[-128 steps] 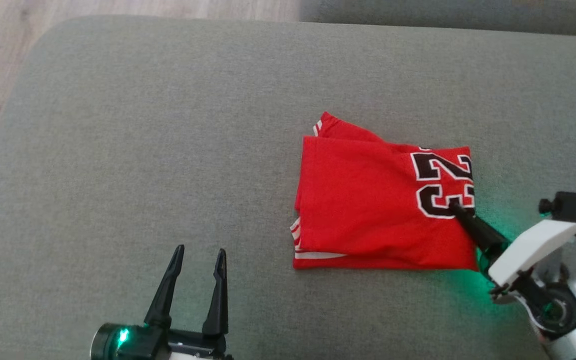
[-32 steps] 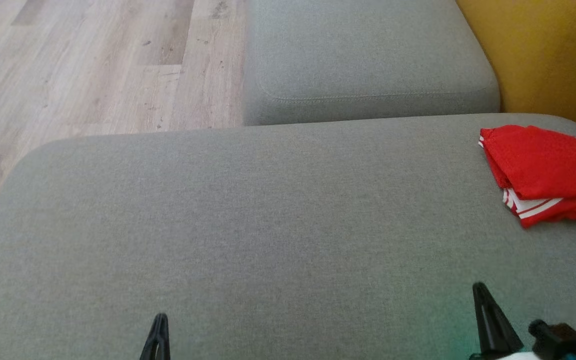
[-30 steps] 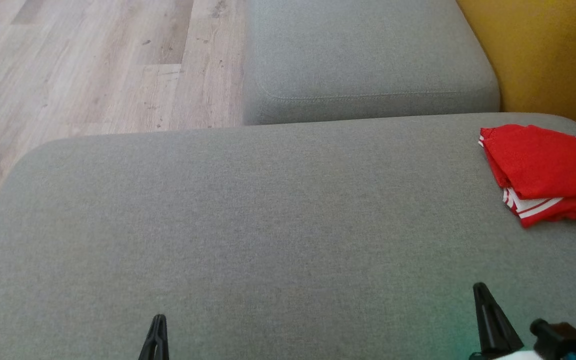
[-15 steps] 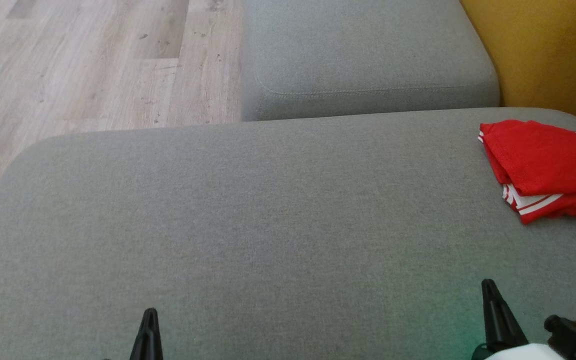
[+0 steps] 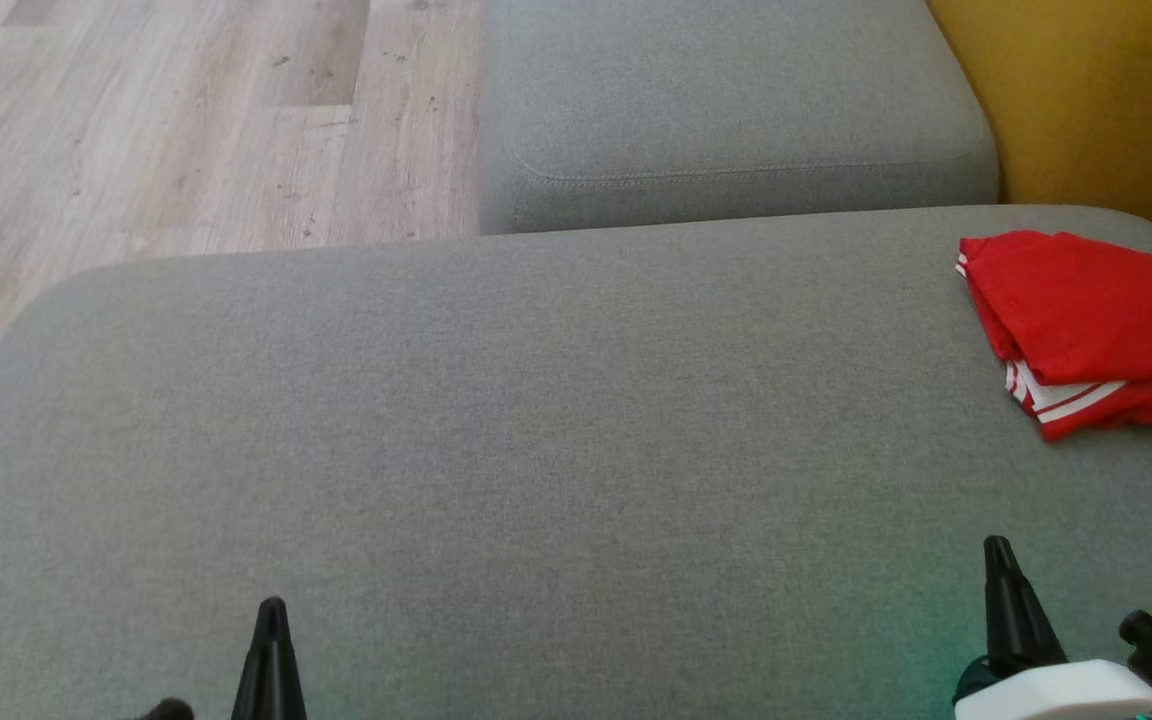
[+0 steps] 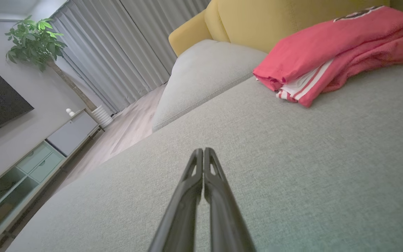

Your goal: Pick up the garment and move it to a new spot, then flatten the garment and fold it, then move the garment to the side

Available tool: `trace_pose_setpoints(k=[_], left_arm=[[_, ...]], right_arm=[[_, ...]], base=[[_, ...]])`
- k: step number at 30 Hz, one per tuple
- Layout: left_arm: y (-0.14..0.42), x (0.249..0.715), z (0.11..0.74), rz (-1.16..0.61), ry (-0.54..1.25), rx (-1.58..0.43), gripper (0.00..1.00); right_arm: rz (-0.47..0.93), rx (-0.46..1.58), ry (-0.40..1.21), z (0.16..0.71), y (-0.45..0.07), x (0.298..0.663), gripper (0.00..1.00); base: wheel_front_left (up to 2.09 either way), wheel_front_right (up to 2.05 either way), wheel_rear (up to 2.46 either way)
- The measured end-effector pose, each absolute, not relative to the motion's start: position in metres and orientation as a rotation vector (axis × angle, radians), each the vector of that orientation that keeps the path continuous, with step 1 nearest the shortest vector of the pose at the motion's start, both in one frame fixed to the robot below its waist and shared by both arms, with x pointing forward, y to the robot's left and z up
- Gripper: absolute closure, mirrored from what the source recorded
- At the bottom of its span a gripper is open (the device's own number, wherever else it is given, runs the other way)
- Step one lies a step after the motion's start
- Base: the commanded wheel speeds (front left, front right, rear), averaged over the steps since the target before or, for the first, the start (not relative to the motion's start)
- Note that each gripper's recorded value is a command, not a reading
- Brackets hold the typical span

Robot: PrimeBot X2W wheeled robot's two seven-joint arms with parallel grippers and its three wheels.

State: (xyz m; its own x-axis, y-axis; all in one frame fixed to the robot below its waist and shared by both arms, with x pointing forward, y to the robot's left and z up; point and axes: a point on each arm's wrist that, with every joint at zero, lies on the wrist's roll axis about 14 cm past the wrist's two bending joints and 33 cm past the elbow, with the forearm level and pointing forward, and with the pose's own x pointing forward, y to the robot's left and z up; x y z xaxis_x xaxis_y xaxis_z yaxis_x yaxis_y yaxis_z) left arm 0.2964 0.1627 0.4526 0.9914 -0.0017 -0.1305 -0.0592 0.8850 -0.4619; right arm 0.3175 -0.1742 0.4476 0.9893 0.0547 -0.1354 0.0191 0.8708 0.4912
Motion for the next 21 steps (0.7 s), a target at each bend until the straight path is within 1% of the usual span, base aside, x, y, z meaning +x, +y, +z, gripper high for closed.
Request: trace_pose_setpoints(k=[21], left_arm=[[0.171, 0.31, 0.448, 0.068, 0.166, -0.725, 1.0]], right_arm=[[-0.043, 0.745, 0.151, 0.45, -0.185, 0.329, 1.0]], base=[[0.0, 0.0, 0.0]])
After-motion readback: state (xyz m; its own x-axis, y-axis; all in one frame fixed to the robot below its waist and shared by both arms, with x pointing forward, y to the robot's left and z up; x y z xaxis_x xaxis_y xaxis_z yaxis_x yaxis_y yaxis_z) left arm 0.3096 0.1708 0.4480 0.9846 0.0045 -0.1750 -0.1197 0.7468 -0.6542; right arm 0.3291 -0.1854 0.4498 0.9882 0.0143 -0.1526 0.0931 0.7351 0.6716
